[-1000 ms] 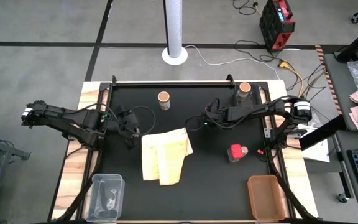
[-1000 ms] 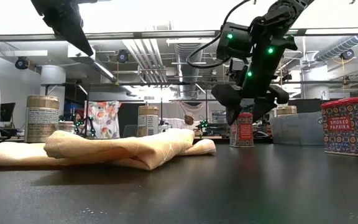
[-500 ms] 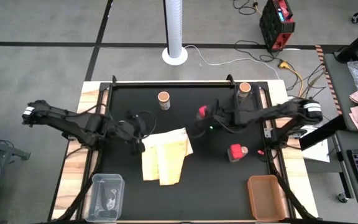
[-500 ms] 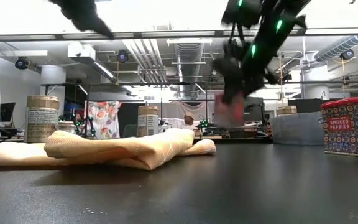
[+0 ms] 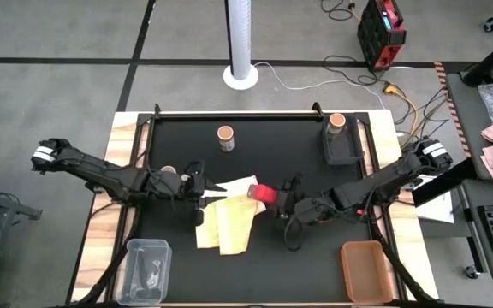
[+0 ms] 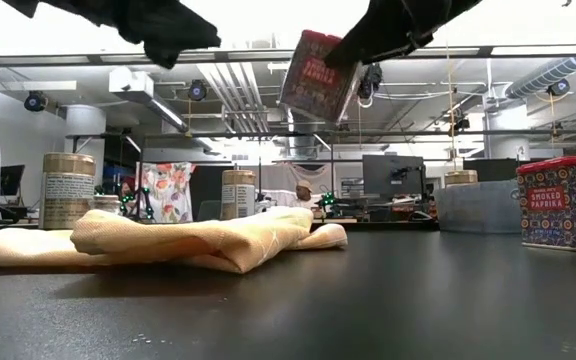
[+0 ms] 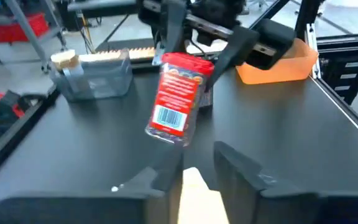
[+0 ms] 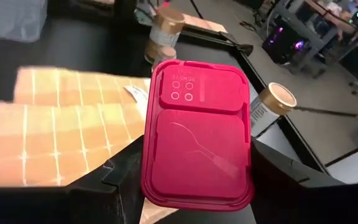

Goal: Sort spices by type
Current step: Put the top red spice can into the transparent bin

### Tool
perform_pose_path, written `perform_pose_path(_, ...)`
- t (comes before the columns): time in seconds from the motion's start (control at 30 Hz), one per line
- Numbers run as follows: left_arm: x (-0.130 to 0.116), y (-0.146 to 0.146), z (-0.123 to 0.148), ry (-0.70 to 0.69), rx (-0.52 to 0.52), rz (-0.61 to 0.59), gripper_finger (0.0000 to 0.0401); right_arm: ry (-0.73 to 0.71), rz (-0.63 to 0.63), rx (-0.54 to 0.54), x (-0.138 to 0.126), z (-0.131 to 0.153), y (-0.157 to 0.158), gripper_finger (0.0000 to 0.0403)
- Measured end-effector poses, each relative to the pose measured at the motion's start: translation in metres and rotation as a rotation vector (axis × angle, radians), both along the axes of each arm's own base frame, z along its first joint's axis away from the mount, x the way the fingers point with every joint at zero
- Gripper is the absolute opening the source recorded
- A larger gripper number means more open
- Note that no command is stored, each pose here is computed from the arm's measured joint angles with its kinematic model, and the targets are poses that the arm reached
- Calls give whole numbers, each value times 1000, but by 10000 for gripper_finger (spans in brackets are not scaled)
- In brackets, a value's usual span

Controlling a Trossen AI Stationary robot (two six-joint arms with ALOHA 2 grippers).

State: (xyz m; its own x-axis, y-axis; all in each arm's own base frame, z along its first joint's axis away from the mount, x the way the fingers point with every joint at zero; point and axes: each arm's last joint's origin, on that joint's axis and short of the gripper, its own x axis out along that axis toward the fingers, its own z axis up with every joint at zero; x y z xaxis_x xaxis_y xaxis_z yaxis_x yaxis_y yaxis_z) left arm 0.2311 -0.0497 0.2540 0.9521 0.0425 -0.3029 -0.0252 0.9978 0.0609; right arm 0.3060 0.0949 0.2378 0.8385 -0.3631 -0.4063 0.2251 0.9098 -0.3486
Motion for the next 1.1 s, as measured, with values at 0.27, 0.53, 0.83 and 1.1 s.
perform_pose_path(0.27, 14, -3, -17, -38, -25, 29, 219, 37, 58, -49, 23, -14, 10, 206)
perform_pose_path(0.53, 30, -6, -33, 26, -6, 44, 272, 48, 136, -50, 36, -10, 17, 206)
perform_pose_path(0.83, 39, -9, -41, 55, 1, 42, 270, 68, 192, -59, 37, -9, 19, 206)
perform_pose_path(1.1, 41, -11, -47, 76, -41, 10, 270, 75, 218, -87, 37, -8, 19, 206)
